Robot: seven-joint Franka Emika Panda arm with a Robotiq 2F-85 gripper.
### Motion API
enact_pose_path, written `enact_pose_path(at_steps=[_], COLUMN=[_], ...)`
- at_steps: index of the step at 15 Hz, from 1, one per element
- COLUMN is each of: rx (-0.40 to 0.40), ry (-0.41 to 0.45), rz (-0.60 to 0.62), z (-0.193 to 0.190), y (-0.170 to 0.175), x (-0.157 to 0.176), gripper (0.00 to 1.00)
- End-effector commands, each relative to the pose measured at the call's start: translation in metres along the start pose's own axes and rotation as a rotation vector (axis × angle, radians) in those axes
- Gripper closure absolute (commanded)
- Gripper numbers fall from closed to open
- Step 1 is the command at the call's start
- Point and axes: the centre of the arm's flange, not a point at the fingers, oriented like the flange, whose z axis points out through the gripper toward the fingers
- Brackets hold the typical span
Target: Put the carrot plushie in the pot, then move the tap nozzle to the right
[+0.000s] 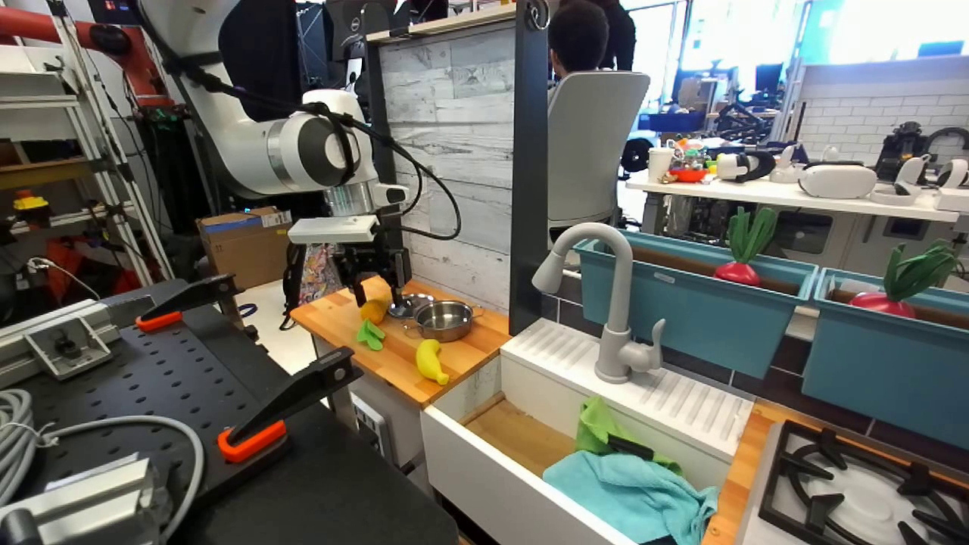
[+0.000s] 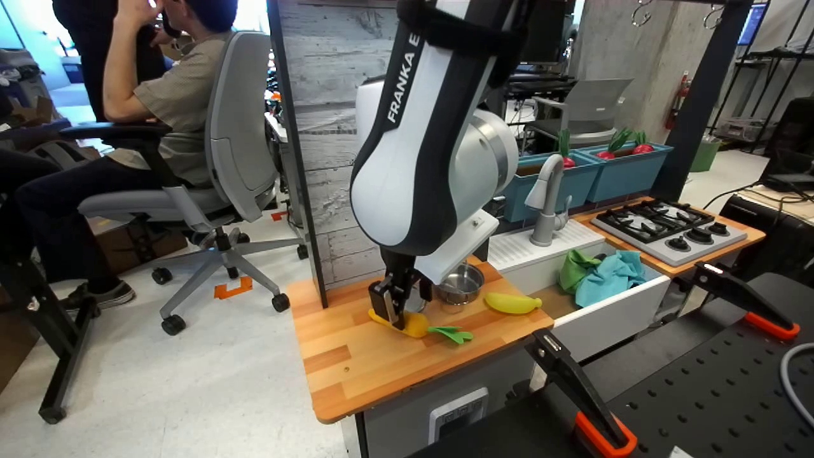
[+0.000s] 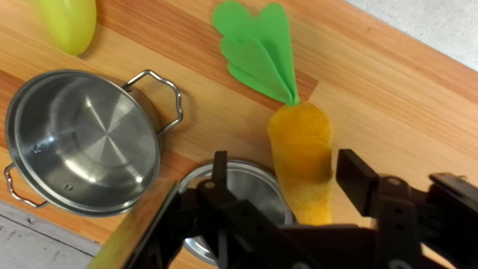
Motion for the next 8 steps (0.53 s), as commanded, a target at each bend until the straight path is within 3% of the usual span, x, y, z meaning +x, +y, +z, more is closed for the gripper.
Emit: enact_pose_path(at_steps=[1, 2, 3, 8], rx=[-0.054, -0.060, -0.027, -0.033], ry=[0.022, 0.048, 0.022, 0.035], rz=[-0.002, 0.012, 0.004, 0.011], z=[-0.040, -0.049, -0.019, -0.038], y=[-0.008, -0.012, -0.002, -0.010], x=[-0.012, -0.015, 0.002, -0.003], gripper=[0.00, 0.00, 0.02, 0.00])
